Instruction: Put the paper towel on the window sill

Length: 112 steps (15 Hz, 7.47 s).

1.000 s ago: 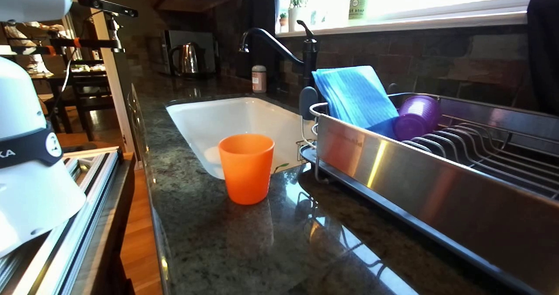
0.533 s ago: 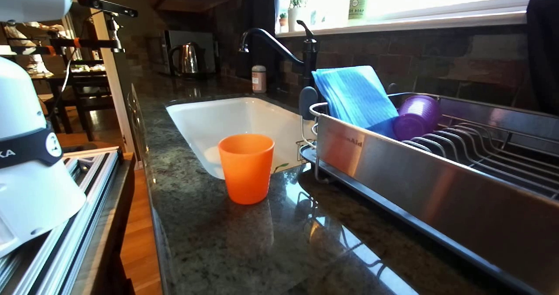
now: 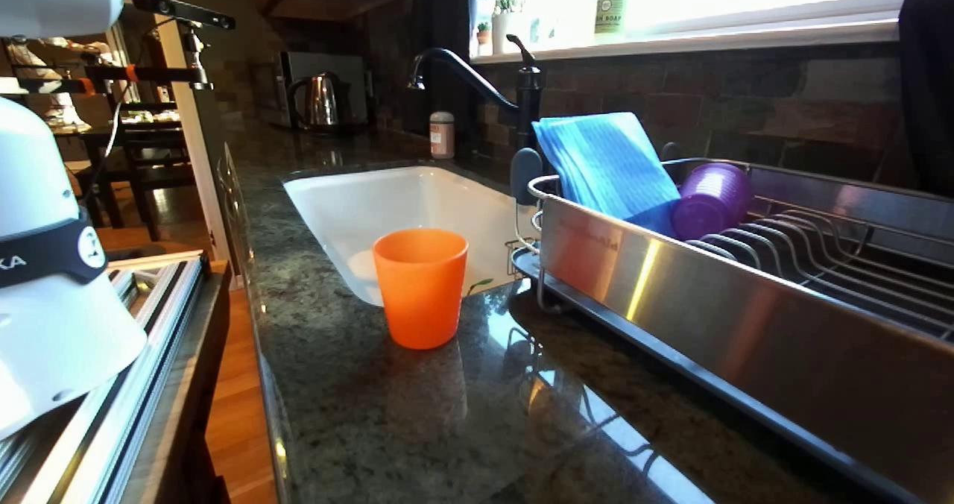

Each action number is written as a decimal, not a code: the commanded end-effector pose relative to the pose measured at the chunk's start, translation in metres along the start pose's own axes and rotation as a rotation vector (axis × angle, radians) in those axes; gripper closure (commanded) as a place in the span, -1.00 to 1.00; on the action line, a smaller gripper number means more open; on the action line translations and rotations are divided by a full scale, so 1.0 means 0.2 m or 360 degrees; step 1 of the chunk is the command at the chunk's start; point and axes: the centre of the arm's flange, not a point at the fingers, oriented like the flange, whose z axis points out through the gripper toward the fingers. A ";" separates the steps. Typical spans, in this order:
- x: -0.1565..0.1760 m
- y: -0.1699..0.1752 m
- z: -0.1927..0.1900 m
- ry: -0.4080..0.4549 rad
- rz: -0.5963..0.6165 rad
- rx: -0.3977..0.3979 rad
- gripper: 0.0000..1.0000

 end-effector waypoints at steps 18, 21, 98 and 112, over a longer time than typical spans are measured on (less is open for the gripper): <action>0.17 -0.07 -0.15 0.0081 -0.0058 -0.0013 0.91; 0.22 -0.12 -0.21 0.0127 -0.0087 0.0033 0.90; 1.26 -0.03 -1.69 0.0637 -0.0300 0.1025 0.90; 1.16 -0.31 -1.65 0.0766 -0.0698 0.1677 0.90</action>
